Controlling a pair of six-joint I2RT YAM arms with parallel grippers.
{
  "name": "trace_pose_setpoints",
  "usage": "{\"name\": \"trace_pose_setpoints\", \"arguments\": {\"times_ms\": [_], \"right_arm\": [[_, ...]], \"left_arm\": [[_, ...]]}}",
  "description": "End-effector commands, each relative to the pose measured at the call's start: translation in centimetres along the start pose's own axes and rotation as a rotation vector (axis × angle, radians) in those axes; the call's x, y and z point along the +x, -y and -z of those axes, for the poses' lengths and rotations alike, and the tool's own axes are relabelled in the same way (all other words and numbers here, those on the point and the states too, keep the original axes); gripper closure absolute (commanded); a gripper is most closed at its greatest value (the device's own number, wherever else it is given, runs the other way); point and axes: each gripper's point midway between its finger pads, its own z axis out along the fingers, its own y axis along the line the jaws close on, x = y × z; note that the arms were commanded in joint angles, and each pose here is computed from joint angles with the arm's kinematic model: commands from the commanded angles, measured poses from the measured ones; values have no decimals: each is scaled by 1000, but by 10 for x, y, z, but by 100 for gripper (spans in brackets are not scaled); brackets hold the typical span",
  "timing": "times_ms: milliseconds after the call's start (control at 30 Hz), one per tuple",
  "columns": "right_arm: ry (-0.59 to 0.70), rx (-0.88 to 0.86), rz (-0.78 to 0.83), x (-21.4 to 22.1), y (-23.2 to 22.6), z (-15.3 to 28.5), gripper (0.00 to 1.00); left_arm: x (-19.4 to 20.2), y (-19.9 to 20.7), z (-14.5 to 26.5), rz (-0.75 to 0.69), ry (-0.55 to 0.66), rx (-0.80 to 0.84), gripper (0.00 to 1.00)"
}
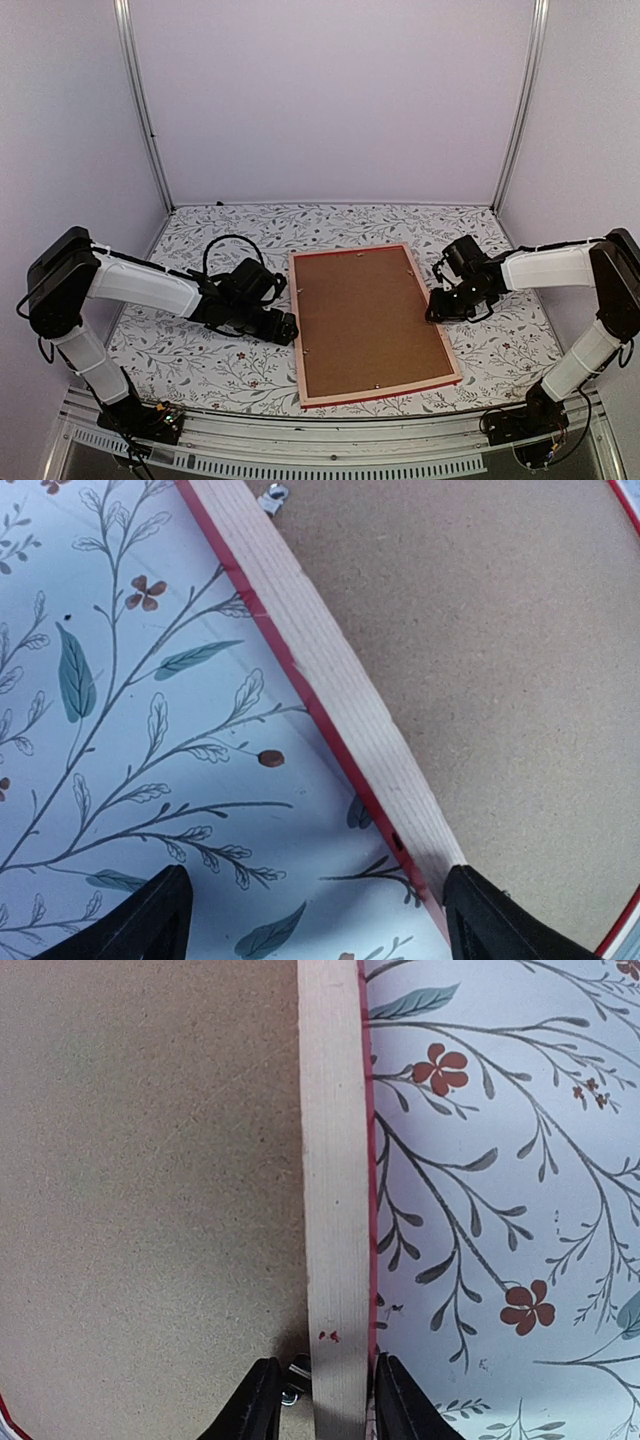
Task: Put the photo into the frame
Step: Press the fastener onto the backboard.
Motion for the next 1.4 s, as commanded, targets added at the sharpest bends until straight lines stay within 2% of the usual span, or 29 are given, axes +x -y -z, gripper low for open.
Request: {"name": "trace_pose_setpoints", "arguments": {"times_ms": [0,200,567,1100,1367], "right_arm": [[-2,-25,19,5,-1,1,64],[-3,-10,15,4,1,-1,61],[-3,13,-36,-7,10,-7,65],[-94,79,-108,21,35,-17,69],[-100,56,-110,24,33,-15,74]], "left_arm": [[5,-8,-3,3,-16,-21,10],[4,-7,-4,2,-19,-18,10],[5,-7,-4,1,-22,-20,11],[4,-6,-3,1,-19,-16,10],[2,-7,-2,4,-11,-25,10]]}}
